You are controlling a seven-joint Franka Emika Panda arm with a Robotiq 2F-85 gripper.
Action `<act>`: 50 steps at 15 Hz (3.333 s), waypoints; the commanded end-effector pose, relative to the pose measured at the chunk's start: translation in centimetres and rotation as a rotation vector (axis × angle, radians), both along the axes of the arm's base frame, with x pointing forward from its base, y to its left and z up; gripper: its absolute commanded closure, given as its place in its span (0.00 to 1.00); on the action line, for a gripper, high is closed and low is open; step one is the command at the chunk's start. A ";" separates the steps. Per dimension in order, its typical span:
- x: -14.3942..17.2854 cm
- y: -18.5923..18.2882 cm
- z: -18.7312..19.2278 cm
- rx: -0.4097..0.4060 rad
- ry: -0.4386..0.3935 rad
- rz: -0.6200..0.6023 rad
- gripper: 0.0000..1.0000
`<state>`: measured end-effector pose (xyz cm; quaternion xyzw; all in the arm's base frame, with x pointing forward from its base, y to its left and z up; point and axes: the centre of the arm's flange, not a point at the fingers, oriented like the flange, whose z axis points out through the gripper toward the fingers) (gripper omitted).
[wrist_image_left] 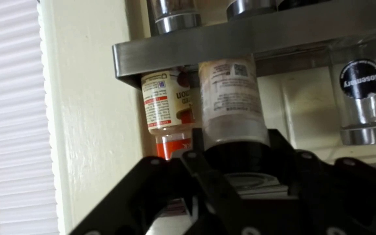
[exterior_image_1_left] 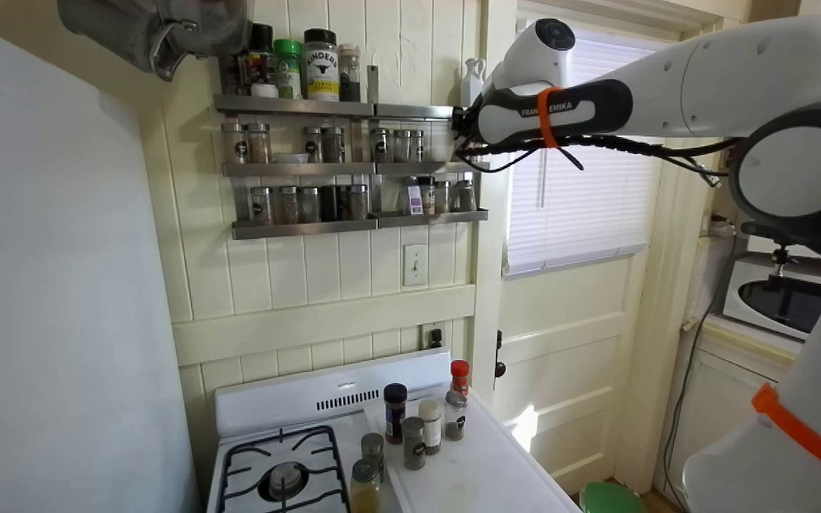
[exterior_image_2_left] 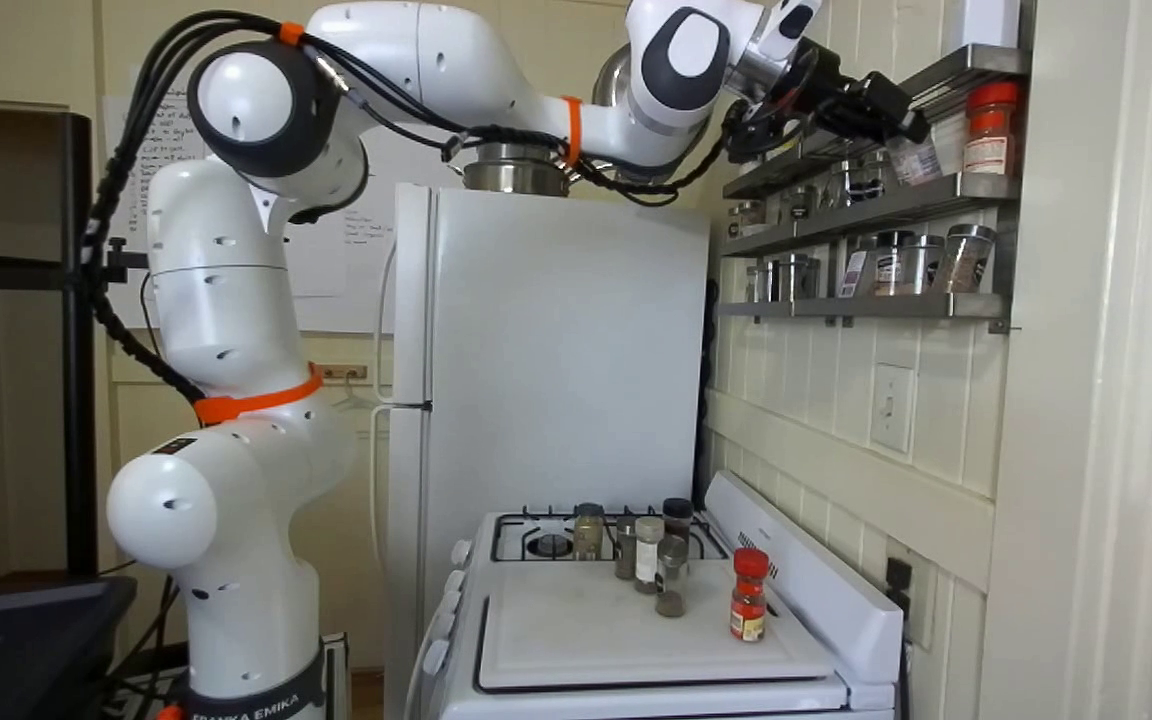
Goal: Put the jar on the shelf
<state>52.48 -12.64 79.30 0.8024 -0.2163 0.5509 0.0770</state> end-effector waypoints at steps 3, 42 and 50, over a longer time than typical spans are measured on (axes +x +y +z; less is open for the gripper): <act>0.2 -0.7 0.8 0.039 0.049 -0.055 0.75; 5.0 -2.3 -3.1 0.155 0.177 -0.033 0.17; 3.6 -0.6 -1.5 0.105 0.167 -0.035 0.04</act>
